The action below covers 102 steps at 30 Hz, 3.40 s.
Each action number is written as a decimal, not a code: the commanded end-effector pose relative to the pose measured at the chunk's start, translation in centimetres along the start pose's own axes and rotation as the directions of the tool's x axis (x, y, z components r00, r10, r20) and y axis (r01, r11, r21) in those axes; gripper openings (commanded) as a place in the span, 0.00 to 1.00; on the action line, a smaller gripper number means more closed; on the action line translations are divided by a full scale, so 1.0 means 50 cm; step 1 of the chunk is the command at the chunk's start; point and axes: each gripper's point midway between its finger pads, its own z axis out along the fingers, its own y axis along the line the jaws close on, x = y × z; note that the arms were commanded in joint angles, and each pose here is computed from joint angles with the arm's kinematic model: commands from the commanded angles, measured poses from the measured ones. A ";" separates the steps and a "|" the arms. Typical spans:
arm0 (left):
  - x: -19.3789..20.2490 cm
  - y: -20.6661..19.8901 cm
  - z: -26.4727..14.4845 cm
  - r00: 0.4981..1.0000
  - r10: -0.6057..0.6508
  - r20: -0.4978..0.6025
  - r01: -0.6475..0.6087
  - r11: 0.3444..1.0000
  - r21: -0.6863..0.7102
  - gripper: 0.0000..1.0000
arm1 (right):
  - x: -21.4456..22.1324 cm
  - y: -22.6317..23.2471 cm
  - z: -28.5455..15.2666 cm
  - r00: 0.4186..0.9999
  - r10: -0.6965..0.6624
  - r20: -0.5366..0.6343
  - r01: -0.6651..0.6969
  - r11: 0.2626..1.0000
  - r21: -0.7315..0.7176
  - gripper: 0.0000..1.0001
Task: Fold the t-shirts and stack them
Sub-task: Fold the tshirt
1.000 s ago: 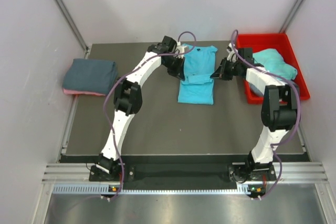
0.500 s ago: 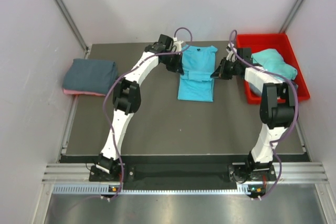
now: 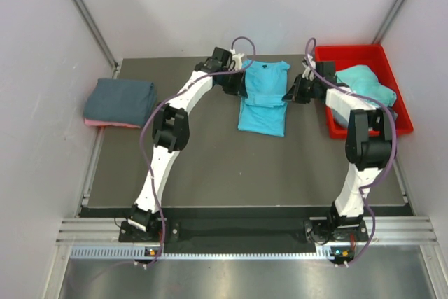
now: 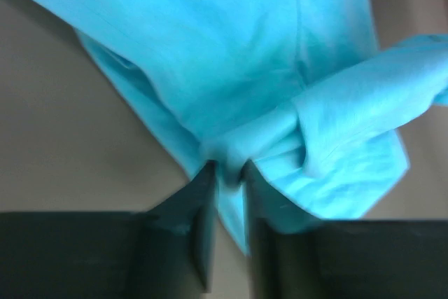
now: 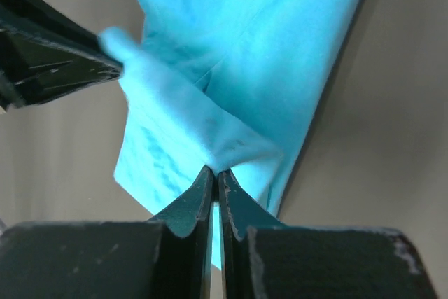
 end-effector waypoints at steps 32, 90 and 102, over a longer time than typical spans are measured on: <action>0.205 -0.057 -0.086 0.850 -0.420 -0.319 0.475 0.872 0.118 0.75 | 0.228 -0.052 -0.044 0.959 0.218 -0.180 -0.217 0.976 0.028 0.54; 0.203 -0.179 -0.116 0.890 -0.293 -0.348 0.383 0.896 0.224 0.00 | 0.171 0.051 -0.103 0.992 0.034 -0.119 -0.040 0.998 -0.051 0.00; 0.195 -0.384 -0.225 0.970 0.049 -0.239 0.016 0.964 0.264 0.00 | 0.149 0.107 -0.205 0.995 0.060 -0.079 -0.070 0.989 -0.128 0.00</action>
